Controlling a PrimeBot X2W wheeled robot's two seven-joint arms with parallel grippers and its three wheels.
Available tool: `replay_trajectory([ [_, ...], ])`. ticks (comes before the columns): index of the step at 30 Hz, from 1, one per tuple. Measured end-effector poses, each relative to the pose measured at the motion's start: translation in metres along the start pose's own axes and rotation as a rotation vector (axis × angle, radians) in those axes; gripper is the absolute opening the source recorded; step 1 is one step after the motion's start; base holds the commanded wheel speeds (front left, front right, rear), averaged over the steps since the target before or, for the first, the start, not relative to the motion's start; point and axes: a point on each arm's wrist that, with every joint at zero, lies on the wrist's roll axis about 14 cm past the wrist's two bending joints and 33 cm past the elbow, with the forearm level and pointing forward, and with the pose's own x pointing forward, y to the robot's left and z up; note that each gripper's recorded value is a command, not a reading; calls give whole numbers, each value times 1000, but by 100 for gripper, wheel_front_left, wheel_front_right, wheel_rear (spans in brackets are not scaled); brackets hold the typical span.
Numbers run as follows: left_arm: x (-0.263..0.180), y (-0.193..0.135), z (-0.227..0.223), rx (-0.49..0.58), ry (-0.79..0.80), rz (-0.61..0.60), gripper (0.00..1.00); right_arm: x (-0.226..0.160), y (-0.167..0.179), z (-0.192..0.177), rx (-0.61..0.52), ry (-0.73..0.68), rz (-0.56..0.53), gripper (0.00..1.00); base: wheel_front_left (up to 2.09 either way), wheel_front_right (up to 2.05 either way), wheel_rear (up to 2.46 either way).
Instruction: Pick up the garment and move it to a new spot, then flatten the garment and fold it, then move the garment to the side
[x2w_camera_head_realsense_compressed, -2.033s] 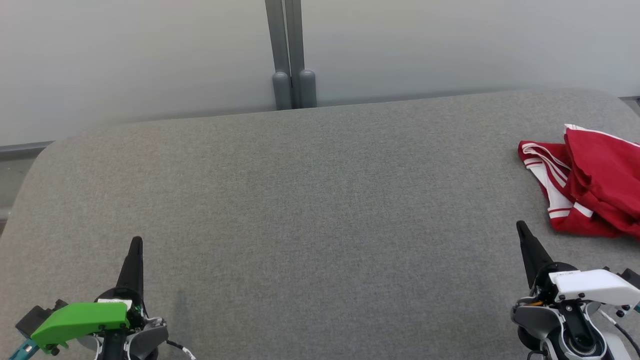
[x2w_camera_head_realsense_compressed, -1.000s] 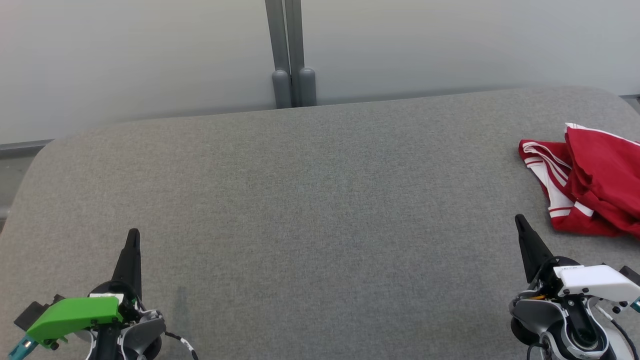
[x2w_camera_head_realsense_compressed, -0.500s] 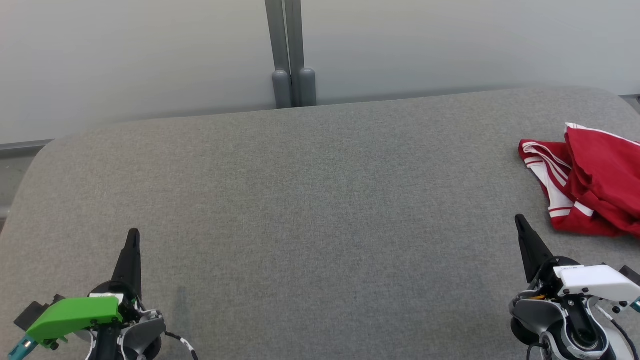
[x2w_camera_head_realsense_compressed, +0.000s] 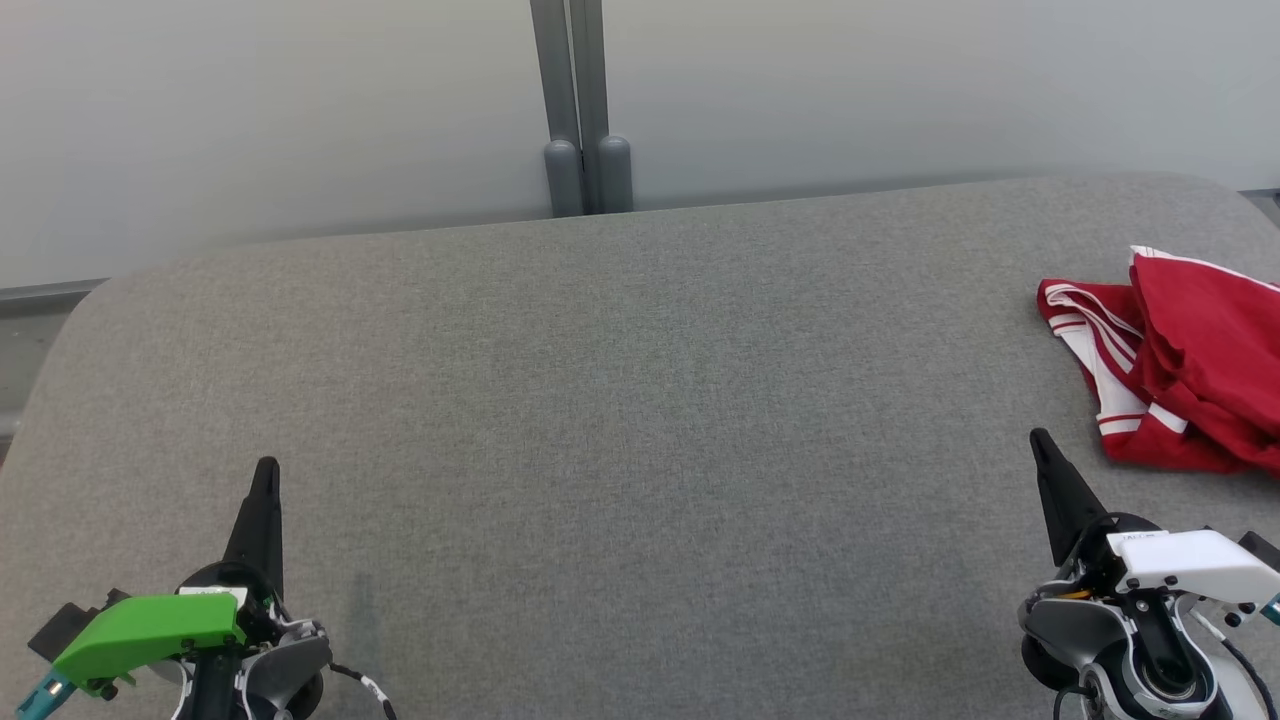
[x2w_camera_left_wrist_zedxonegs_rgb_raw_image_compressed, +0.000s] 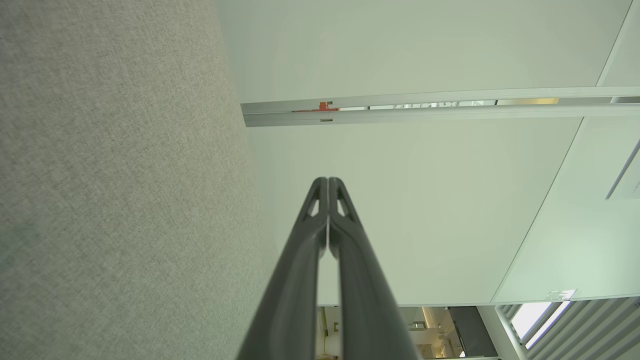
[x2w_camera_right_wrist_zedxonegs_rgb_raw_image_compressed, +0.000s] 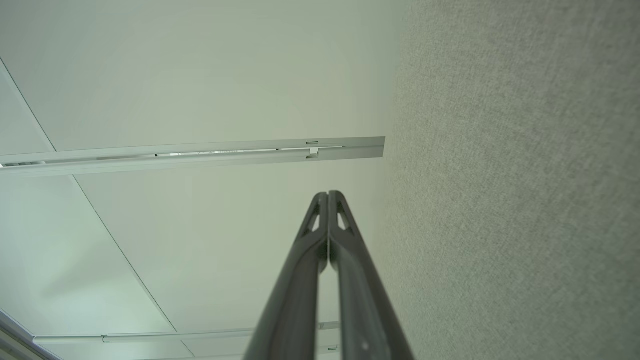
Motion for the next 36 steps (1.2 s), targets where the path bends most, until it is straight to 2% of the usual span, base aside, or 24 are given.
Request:
replay_trajectory([
  [36,0,0,0,0,0,0,0,0,0,0,0,0,0,0,0,0,0],
])
